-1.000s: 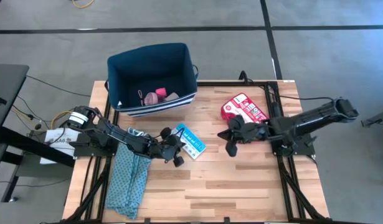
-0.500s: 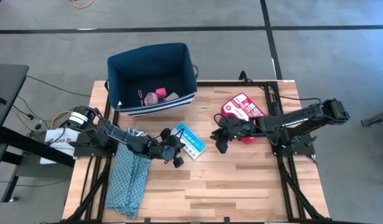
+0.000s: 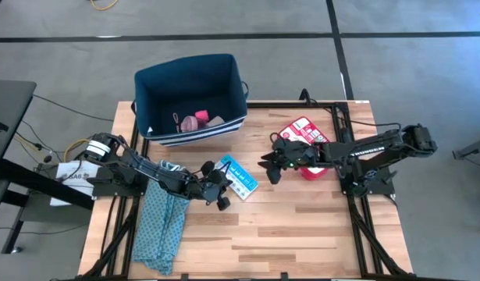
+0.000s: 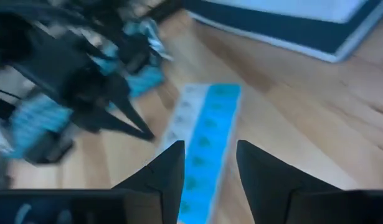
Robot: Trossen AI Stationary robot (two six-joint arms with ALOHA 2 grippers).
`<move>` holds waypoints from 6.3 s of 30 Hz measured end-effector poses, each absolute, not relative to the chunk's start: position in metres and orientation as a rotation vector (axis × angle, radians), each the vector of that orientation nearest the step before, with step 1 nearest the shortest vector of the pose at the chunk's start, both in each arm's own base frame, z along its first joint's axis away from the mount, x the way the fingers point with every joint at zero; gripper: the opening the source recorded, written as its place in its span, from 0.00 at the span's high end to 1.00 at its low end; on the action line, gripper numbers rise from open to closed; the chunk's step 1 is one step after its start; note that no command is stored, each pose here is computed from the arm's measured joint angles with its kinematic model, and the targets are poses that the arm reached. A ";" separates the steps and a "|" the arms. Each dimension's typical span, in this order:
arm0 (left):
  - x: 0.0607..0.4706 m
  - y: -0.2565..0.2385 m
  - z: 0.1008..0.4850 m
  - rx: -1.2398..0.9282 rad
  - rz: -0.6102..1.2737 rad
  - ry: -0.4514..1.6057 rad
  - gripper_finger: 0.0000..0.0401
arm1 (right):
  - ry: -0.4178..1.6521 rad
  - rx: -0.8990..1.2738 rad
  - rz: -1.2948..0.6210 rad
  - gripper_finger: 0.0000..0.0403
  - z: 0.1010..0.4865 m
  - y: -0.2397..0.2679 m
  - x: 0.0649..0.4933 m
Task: Pick & place medical supplies in basket/bin
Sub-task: Put the blue white pill organizer into theblue bin
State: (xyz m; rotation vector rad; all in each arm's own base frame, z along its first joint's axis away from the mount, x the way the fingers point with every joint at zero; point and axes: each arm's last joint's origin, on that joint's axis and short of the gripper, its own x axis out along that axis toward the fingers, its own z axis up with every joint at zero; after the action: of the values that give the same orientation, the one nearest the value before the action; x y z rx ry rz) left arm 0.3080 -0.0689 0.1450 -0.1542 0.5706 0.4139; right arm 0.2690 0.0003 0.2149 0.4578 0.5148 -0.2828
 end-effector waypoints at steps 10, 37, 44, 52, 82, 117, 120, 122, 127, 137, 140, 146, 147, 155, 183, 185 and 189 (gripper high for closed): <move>0.308 -0.069 0.145 -0.161 0.396 0.579 1.00 | 0.575 0.595 -0.063 0.66 0.193 0.001 0.289; 0.299 -0.061 0.135 -0.201 0.516 0.675 1.00 | 0.832 0.660 -0.176 0.50 0.153 -0.033 0.319; 0.300 -0.054 0.135 -0.221 0.553 0.665 1.00 | 0.841 0.716 -0.124 0.50 0.153 -0.043 0.317; 0.304 -0.052 0.123 -0.253 0.547 0.687 1.00 | 0.864 0.738 -0.102 0.50 0.139 -0.045 0.323; 0.302 -0.059 0.116 -0.262 0.484 0.761 1.00 | 1.019 0.834 0.031 0.50 0.126 -0.049 0.366; 0.291 -0.090 0.114 -0.250 0.472 0.742 1.00 | 0.963 0.923 0.146 0.50 0.134 -0.013 0.379; 0.292 -0.090 0.114 -0.263 0.462 0.731 1.00 | 0.945 0.912 0.160 0.50 0.136 -0.009 0.381; 0.293 -0.091 0.113 -0.264 0.444 0.729 1.00 | 0.945 0.907 0.156 0.50 0.136 -0.007 0.381; 0.295 -0.092 0.114 -0.258 0.416 0.715 1.00 | 0.951 0.891 0.142 0.50 0.135 -0.005 0.380; 0.298 -0.093 0.118 -0.261 0.418 0.676 1.00 | 0.988 0.879 0.134 0.50 0.132 -0.005 0.377; 0.300 -0.094 0.120 -0.249 0.391 0.654 1.00 | 0.993 0.860 0.143 0.50 0.132 -0.005 0.376; 0.306 -0.094 0.128 -0.233 0.415 0.548 1.00 | 0.982 0.844 0.147 0.50 0.132 -0.005 0.377; 0.307 -0.094 0.131 -0.230 0.421 0.526 1.00 | 0.984 0.844 0.144 0.50 0.132 -0.005 0.377; 0.308 -0.095 0.132 -0.223 0.404 0.518 1.00 | 0.996 0.802 0.162 0.59 0.130 -0.005 0.375; 0.255 -0.154 0.259 0.061 0.265 0.172 1.00 | 0.557 0.549 0.340 0.67 0.181 0.018 0.415; 0.245 -0.158 0.268 0.085 0.308 0.142 1.00 | 0.462 0.476 0.344 0.67 0.200 0.023 0.425; 0.225 -0.167 0.280 0.165 0.404 0.113 1.00 | 0.340 0.379 0.370 0.67 0.239 0.026 0.441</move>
State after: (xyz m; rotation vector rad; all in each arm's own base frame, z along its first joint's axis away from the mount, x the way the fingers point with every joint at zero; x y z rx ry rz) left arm 0.2248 -0.1667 0.2795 0.1645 0.1126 0.4036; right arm 0.4409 0.0263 0.2387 0.3794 0.3403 0.3699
